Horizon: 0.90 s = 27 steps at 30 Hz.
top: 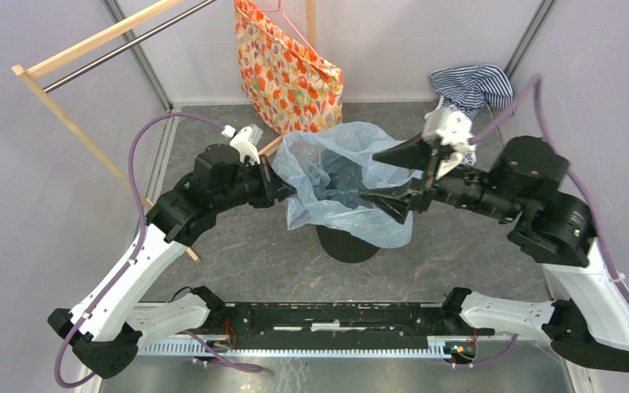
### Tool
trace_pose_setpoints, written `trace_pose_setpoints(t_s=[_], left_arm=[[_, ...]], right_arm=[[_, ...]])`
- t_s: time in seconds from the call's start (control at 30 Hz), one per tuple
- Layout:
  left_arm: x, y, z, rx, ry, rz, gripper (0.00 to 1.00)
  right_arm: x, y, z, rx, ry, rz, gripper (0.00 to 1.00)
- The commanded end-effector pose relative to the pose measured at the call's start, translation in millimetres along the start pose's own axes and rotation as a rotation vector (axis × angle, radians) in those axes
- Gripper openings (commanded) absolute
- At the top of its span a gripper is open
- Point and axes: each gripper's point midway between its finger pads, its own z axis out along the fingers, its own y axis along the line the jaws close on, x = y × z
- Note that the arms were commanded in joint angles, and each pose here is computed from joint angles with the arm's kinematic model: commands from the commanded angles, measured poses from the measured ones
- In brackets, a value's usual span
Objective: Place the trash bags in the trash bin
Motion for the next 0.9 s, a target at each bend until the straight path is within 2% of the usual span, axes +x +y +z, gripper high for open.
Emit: trace_pose_setpoints(t_s=[0.0,0.2,0.3,0.33,0.37,0.5,0.57,0.67,0.87], left_arm=[[-18,-16,-9,0.053,-0.059,0.057,0.02],[-16,-13,-10,0.044,-0.057,0.056,0.02],[-16,-11,-11,0.035,-0.059,0.056,0.02],[-16,-11,-12,0.032,-0.061,0.057,0.02],[-16,-10,-13,0.028,-0.064,0.057,0.02],[-16,-1,-15,-0.019,-0.077,0.047,0.02],[-17,10,-17,-0.073,-0.094,0.036,0.02],[-18,28,-18,-0.157,-0.125,0.008,0.02],[0,55,-1,-0.234,-0.114,-0.032,0.02]], right_arm=[[54,12,19,-0.096,0.158,-0.008,0.74],[103,27,27,-0.140,0.321,-0.016,0.73],[117,35,28,-0.154,0.365,-0.022,0.67],[120,36,27,-0.151,0.373,-0.022,0.63],[121,37,26,-0.150,0.379,-0.022,0.55],[129,42,20,-0.143,0.391,-0.004,0.16],[141,48,16,-0.156,0.404,0.014,0.05],[168,56,9,-0.163,0.440,0.036,0.00],[224,56,-4,-0.106,0.505,0.081,0.00]])
